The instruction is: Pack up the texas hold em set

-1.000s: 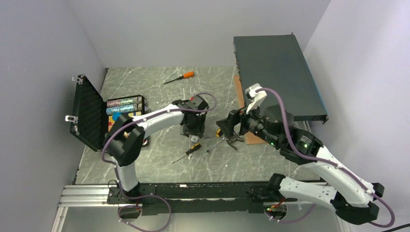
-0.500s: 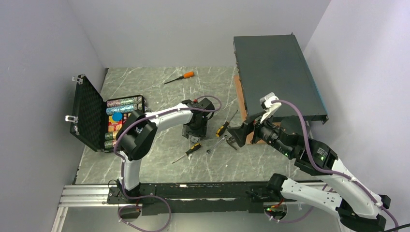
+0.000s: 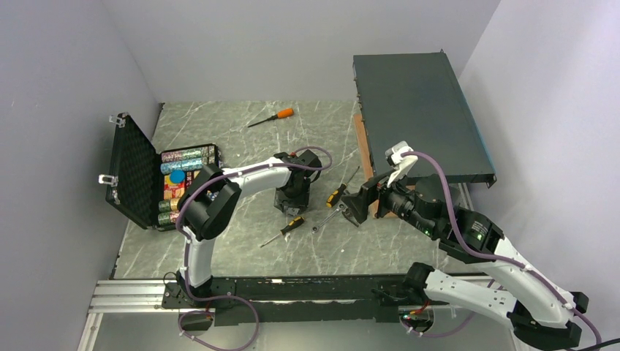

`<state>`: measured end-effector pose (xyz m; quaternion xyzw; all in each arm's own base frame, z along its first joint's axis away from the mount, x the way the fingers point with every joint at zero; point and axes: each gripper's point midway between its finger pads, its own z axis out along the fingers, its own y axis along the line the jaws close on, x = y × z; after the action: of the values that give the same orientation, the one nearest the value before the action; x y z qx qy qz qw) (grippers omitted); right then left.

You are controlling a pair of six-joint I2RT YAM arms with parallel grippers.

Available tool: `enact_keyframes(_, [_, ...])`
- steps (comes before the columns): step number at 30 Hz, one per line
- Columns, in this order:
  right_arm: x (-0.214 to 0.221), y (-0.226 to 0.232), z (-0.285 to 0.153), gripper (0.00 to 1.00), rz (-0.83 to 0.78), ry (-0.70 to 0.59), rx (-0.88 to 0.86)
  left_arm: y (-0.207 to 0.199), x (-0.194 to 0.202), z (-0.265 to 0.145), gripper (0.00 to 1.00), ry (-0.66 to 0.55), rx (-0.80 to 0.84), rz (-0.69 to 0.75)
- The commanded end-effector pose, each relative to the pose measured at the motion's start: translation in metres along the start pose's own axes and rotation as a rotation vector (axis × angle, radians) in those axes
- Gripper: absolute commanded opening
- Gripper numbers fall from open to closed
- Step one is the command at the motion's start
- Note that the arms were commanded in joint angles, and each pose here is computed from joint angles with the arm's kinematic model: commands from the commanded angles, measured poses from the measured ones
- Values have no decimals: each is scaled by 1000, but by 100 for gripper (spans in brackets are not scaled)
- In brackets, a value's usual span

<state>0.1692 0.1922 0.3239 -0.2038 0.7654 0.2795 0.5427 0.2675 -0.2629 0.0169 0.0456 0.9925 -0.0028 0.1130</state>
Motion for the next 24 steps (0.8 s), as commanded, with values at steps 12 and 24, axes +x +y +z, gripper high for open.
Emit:
enact_keyframes(12, [-5, 6, 9, 97, 1, -9, -21, -12, -1, 17, 45, 22, 21, 8])
enact_keyframes(24, [1, 6, 12, 97, 8, 3, -17, -1, -7, -2, 31, -32, 19, 18])
